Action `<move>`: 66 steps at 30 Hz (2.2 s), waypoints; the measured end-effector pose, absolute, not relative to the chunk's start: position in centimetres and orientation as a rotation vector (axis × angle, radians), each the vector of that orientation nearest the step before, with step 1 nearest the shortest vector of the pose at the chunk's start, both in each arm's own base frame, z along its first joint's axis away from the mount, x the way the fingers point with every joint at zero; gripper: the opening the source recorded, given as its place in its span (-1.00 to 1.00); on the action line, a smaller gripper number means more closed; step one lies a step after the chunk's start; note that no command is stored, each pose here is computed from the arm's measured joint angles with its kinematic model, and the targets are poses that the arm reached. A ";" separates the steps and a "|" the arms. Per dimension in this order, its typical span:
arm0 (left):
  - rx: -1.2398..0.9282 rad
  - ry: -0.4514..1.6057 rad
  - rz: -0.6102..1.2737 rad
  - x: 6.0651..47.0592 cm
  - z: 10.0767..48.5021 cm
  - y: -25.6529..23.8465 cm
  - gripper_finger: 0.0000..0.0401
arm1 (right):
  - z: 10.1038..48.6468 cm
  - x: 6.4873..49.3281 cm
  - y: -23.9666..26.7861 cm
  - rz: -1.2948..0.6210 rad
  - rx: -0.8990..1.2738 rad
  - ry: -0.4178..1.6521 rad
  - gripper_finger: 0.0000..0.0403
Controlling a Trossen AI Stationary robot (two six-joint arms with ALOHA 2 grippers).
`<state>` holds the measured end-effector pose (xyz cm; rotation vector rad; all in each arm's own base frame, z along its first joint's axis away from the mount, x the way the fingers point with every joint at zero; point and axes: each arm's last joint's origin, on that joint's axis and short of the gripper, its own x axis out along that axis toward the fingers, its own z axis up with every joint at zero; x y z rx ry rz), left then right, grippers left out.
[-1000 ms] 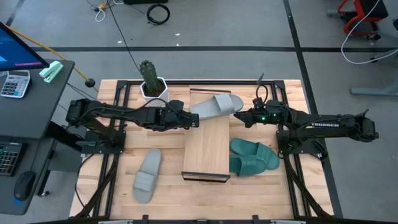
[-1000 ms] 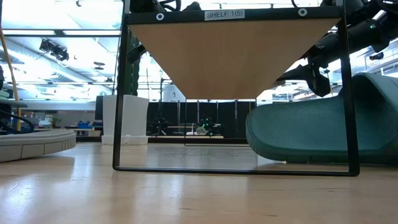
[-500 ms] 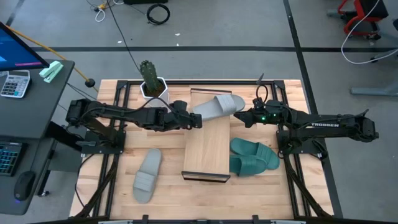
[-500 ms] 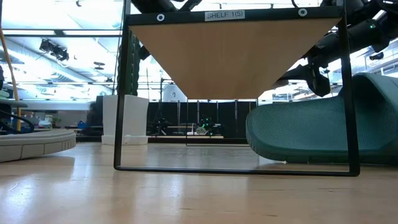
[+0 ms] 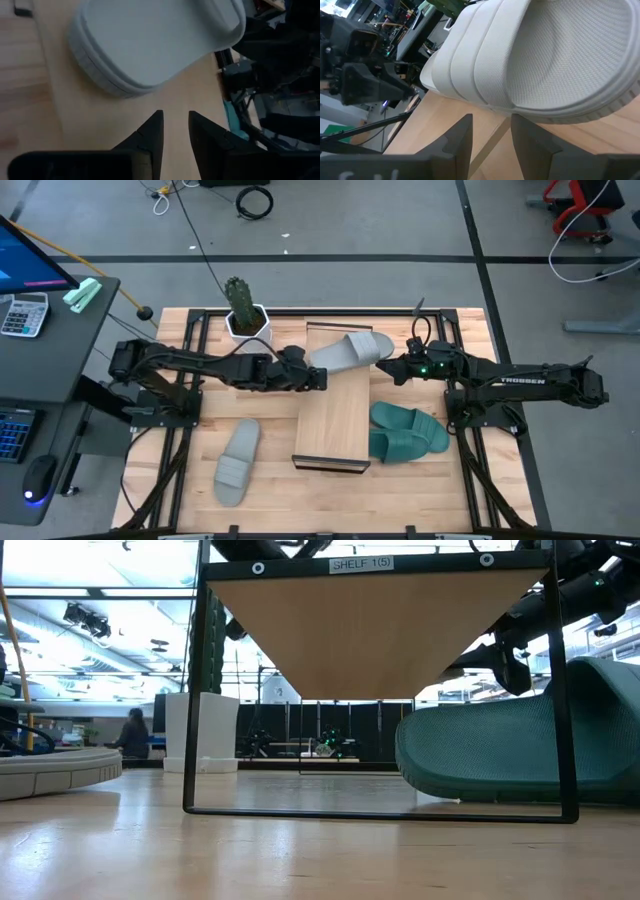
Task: Pick and place slides into the shelf
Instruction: Put the right gray slipper onto the shelf
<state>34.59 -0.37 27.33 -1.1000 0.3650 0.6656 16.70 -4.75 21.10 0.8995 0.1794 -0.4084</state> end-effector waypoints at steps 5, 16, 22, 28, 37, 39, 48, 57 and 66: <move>-1.148 0.318 0.579 36.4 26.5 -0.6 -0.52 | 21.1 16.7 -4.7 -0.397 0.902 0.185 -0.30; -1.128 0.363 0.631 37.1 24.6 -0.5 -0.63 | 21.1 16.7 -4.7 -0.386 0.904 0.191 -0.30; -1.101 0.303 0.694 37.1 24.7 0.0 -0.69 | 21.1 16.7 -4.6 -0.372 0.907 0.199 -0.30; -1.064 0.291 0.728 37.0 24.6 0.6 -0.73 | 21.1 16.7 -4.6 -0.363 0.909 0.203 -0.30; -1.001 0.249 0.801 36.9 24.6 1.8 -0.74 | 21.1 16.7 -4.5 -0.340 0.914 0.213 -0.30; -0.993 0.249 0.804 36.9 24.7 2.0 -0.74 | 21.1 16.8 -4.5 -0.337 0.915 0.215 -0.30; -0.981 0.245 0.836 36.7 24.6 2.4 -0.73 | 21.1 16.8 -4.5 -0.337 0.915 0.214 -0.30; -0.962 0.258 0.870 36.5 24.4 3.0 -0.65 | 21.1 16.8 -4.1 -0.314 0.913 0.226 -0.30; -0.961 0.250 0.876 36.5 24.4 3.2 -0.60 | 21.1 17.0 -3.5 -0.290 0.905 0.238 -0.30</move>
